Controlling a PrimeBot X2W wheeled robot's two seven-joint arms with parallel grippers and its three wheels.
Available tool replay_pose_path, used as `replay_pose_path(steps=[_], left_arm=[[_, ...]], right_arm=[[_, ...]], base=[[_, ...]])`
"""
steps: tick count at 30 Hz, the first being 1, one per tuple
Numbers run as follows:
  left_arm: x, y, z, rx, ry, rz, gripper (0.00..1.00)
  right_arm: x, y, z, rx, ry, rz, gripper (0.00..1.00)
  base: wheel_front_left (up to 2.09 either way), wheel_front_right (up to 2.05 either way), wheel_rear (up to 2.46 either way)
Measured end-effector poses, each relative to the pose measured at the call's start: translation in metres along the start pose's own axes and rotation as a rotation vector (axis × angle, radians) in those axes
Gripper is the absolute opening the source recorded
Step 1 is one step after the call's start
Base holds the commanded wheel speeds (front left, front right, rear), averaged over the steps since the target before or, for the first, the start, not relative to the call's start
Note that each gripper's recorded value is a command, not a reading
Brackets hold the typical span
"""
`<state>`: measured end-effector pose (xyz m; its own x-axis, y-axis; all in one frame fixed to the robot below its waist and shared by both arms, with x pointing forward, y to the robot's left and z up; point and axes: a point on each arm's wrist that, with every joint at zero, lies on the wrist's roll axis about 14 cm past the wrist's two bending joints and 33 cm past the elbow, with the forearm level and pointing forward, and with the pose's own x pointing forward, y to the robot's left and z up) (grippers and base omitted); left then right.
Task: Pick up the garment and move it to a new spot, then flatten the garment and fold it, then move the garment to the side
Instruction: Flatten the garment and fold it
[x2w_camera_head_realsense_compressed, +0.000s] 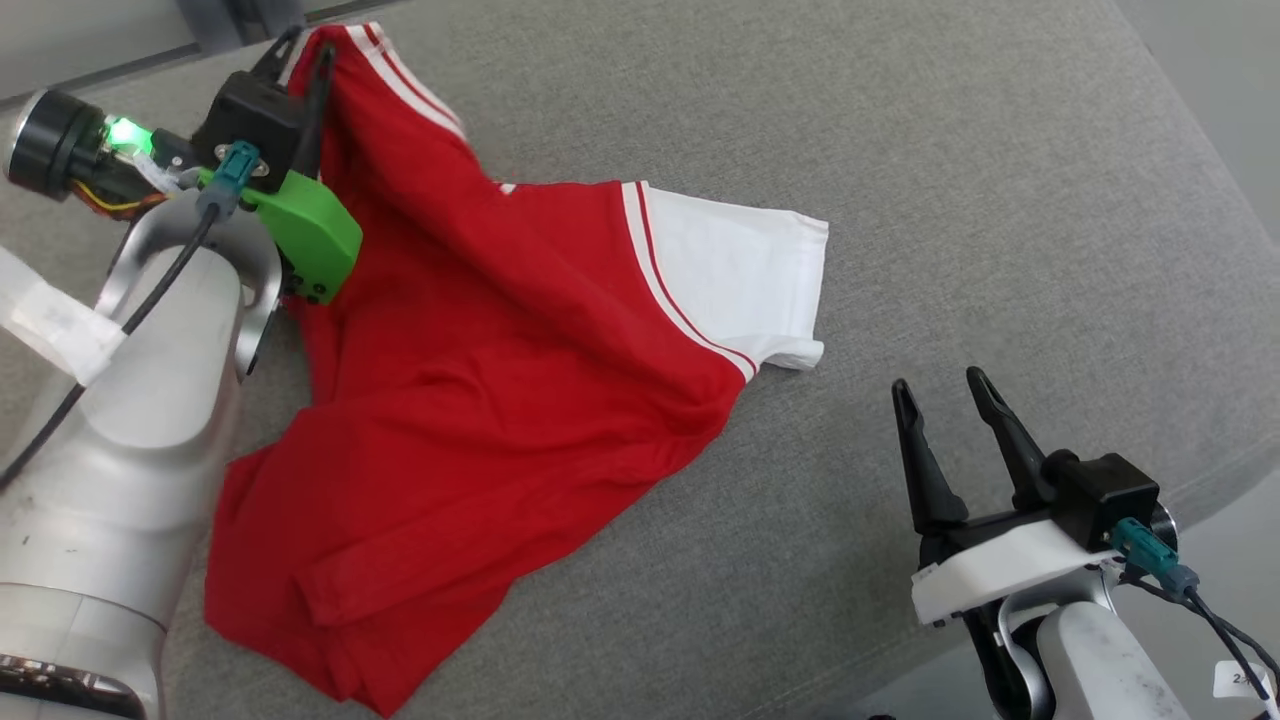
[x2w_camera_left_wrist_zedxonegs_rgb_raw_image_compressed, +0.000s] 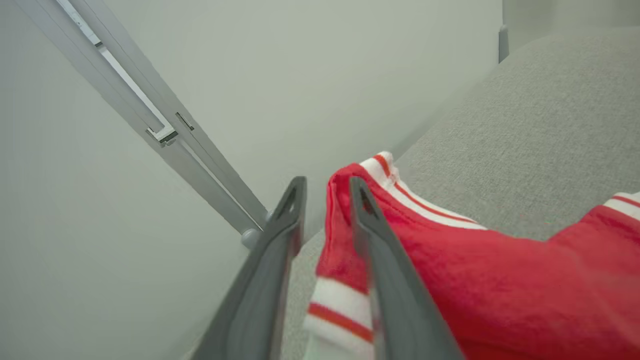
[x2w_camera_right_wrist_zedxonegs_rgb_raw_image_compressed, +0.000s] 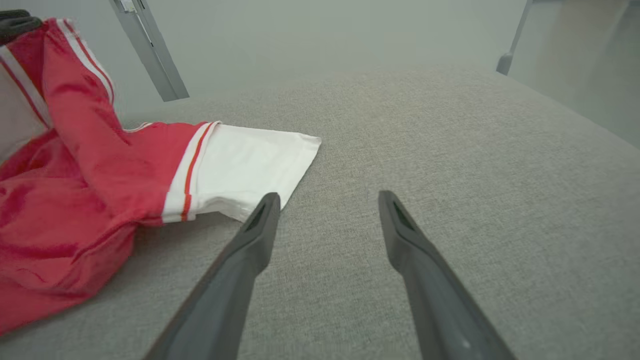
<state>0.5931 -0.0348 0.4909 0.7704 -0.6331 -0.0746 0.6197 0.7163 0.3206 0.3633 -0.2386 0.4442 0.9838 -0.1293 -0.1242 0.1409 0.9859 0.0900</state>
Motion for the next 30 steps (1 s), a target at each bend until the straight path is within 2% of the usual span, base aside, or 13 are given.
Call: replay_pose_path(steps=[3, 6, 11, 16, 22, 30], left_arm=[[0.005, -0.019, -0.009, -0.101, -0.018, -0.003, 1.00], [-0.010, -0.044, -0.029, -0.180, 0.016, -0.025, 1.00], [-0.055, -0.053, -0.061, -0.302, 0.086, 0.038, 1.00], [-0.117, -0.081, -0.082, -0.449, 0.216, 0.061, 1.00], [-0.193, -0.101, -0.072, -0.526, 0.314, 0.103, 1.00], [-0.241, -0.101, -0.056, -0.532, 0.359, 0.142, 1.00]], right_arm=[[-0.008, -0.011, -0.009, 0.008, 0.030, -0.042, 1.00], [-0.011, -0.013, -0.015, 0.002, 0.049, -0.047, 1.00], [-0.015, -0.012, -0.016, -0.010, 0.051, -0.043, 1.00], [-0.022, 0.000, -0.017, -0.007, 0.051, -0.004, 1.00], [-0.026, 0.019, -0.007, 0.006, 0.010, 0.064, 1.00], [-0.024, 0.046, 0.002, 0.016, -0.025, 0.153, 1.00]], base=[[0.00, 0.00, 0.00], [0.00, 0.00, 0.00], [0.00, 0.00, 0.00], [0.00, 0.00, 0.00], [0.00, 0.00, 0.00], [0.00, 0.00, 0.00]])
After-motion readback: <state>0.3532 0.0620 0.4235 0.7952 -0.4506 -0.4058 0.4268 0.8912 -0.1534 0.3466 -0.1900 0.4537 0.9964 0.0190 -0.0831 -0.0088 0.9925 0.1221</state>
